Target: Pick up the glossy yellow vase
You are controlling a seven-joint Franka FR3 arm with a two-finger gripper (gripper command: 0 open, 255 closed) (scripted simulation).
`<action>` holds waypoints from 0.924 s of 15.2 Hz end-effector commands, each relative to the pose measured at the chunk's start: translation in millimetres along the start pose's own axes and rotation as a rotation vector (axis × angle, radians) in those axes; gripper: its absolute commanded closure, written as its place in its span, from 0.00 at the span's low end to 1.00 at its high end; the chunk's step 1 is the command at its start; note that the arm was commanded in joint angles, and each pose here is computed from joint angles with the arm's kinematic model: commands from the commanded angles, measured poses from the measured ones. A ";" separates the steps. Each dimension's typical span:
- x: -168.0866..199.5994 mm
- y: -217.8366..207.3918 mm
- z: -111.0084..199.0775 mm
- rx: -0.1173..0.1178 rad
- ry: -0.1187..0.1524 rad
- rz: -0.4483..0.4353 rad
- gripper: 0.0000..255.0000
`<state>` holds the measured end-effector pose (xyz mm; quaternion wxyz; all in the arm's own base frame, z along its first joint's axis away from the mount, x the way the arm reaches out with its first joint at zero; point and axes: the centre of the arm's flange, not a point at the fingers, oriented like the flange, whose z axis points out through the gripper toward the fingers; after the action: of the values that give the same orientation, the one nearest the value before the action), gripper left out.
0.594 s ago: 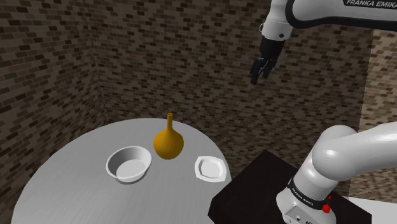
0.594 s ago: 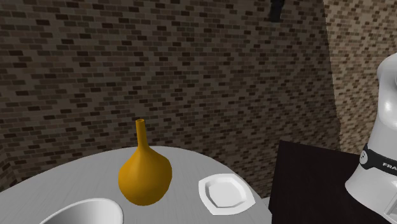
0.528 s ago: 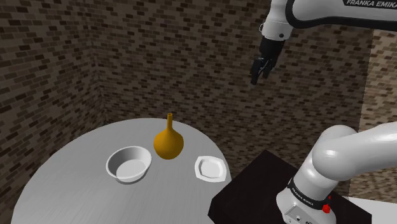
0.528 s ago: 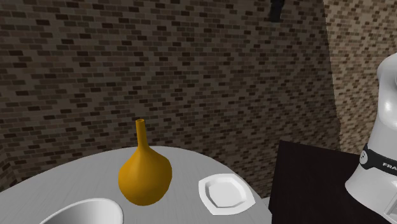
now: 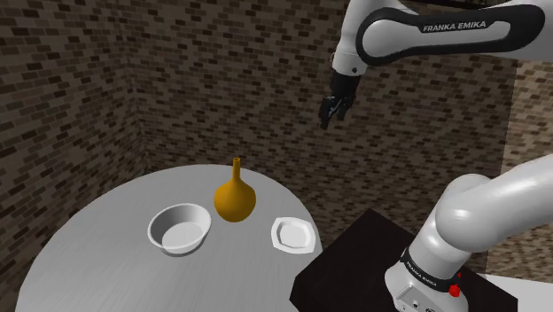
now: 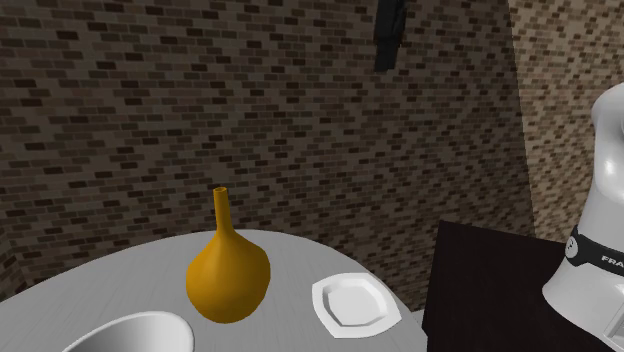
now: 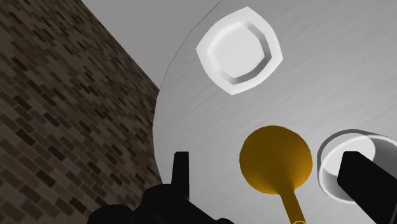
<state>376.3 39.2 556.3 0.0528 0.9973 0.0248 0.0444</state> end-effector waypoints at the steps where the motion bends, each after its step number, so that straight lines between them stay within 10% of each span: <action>1: 18.3 -7.8 15.1 0.009 0.007 -0.009 0.00; 14: 133.6 -67.0 118.2 0.063 0.036 -0.070 0.00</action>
<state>508.6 93.5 452.6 0.0250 0.9962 0.0594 0.0583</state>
